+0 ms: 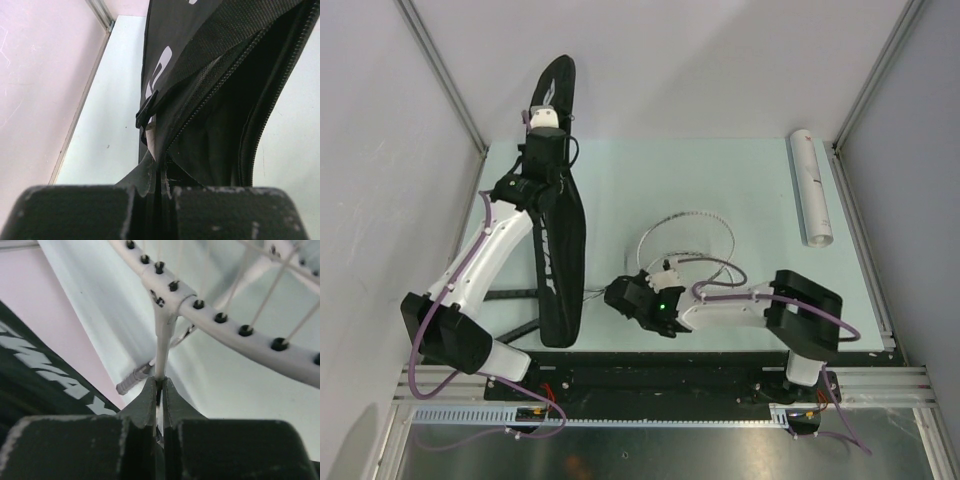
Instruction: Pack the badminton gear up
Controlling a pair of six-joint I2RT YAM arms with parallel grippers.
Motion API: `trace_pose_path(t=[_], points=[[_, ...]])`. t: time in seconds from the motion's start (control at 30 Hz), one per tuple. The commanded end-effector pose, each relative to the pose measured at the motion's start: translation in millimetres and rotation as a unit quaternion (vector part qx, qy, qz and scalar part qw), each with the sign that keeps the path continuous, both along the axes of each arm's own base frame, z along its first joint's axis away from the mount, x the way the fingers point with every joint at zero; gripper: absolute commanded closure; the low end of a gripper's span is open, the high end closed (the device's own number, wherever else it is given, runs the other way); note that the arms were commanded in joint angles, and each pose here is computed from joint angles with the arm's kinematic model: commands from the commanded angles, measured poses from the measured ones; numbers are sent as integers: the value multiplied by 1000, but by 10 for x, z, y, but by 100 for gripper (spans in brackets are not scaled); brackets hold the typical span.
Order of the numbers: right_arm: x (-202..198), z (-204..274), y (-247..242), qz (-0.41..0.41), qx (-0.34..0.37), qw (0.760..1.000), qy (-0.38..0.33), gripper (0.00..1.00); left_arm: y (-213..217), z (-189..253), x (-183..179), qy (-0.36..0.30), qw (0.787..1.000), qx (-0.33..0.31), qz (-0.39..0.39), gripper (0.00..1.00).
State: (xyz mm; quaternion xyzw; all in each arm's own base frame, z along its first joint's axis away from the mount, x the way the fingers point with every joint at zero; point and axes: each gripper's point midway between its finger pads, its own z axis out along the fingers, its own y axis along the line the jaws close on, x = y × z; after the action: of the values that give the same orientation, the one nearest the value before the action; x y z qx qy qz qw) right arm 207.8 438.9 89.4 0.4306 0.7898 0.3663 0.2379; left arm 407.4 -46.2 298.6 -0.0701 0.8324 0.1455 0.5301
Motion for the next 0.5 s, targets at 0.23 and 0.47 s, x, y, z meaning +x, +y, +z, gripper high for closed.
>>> trace_pose_path(t=[0.23,0.47], points=[[994,1196,-1007,111,-341,869,-342,100,118,103,167,-26,999,-23,14,100],[1597,1783,-1343,199,-347,803,-442,100,102,-87,258,-11,997,-79,1,99]])
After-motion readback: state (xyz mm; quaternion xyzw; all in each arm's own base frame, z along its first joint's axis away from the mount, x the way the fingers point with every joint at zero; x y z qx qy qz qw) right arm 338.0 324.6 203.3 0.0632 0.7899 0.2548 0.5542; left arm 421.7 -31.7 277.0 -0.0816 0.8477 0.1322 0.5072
